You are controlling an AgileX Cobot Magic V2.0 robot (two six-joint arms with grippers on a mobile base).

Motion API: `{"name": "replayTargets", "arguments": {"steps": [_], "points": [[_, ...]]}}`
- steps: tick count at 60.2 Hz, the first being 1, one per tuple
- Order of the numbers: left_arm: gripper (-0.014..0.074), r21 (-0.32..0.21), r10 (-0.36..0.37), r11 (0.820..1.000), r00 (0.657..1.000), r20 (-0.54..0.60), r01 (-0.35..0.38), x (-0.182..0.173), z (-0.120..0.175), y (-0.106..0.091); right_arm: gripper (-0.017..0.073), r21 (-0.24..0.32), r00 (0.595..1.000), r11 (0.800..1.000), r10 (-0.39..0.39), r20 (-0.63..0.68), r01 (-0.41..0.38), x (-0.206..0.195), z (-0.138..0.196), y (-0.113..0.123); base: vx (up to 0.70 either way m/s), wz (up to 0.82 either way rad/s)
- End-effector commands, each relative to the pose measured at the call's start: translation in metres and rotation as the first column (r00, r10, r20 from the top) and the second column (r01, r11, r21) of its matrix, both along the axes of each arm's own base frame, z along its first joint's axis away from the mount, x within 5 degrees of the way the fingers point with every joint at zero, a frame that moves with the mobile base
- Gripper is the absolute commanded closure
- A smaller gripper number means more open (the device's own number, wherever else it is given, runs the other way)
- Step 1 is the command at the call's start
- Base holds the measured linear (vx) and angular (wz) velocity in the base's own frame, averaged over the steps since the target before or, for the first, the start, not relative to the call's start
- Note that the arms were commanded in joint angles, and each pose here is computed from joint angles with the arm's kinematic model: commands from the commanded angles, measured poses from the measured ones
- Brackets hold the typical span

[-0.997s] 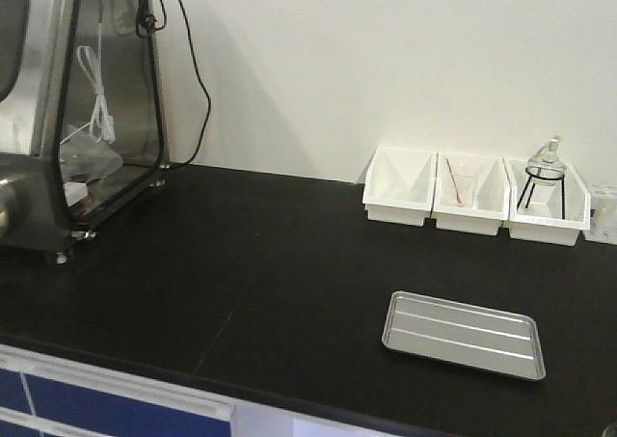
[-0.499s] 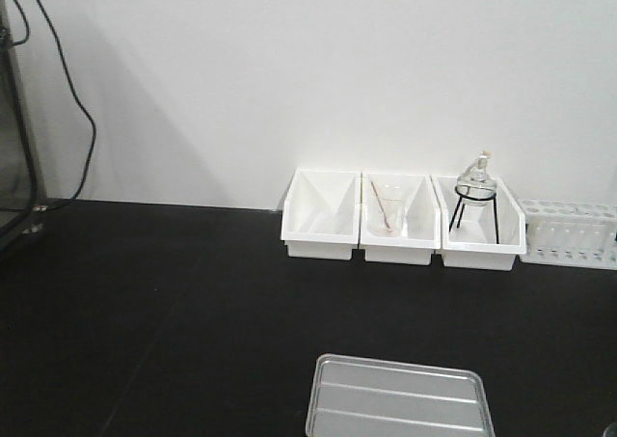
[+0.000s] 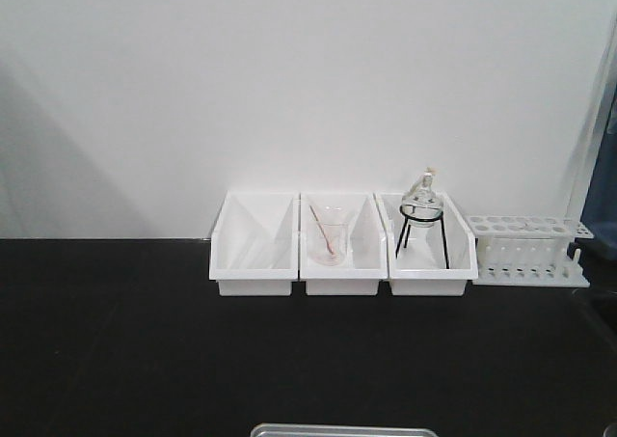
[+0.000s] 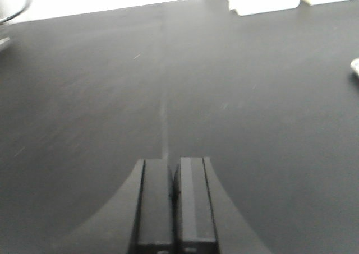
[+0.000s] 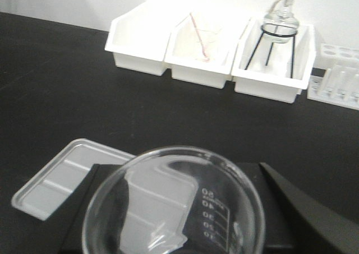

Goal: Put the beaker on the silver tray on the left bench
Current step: 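Lower the held beaker with the right gripper onto the silver tray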

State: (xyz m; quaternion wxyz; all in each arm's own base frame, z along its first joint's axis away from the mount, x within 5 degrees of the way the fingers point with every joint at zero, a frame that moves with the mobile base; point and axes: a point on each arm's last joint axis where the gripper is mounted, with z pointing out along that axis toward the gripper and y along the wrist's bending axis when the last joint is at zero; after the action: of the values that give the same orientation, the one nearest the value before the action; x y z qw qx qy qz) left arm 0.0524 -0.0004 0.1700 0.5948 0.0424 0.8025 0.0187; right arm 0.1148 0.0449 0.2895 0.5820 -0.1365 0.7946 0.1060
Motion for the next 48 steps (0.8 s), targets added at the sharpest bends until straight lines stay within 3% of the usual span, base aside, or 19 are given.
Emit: {"name": "replayTargets", "arguments": {"steps": [1,48], "points": [[0.0592,-0.007,-0.011,1.0,0.998,0.063,0.011,0.0017,0.0003,-0.0009,0.0571,0.026,0.994,0.999,0.02,0.107,-0.023,0.0011,0.0175,0.002,0.19,-0.22],[0.0592,-0.007,-0.011,1.0,0.998,0.063,0.011,0.0017,0.0003,-0.0009,0.0571,0.026,0.994,0.999,0.02,0.107,-0.023,0.0011,0.0175,0.002,0.05,-0.05]]}}
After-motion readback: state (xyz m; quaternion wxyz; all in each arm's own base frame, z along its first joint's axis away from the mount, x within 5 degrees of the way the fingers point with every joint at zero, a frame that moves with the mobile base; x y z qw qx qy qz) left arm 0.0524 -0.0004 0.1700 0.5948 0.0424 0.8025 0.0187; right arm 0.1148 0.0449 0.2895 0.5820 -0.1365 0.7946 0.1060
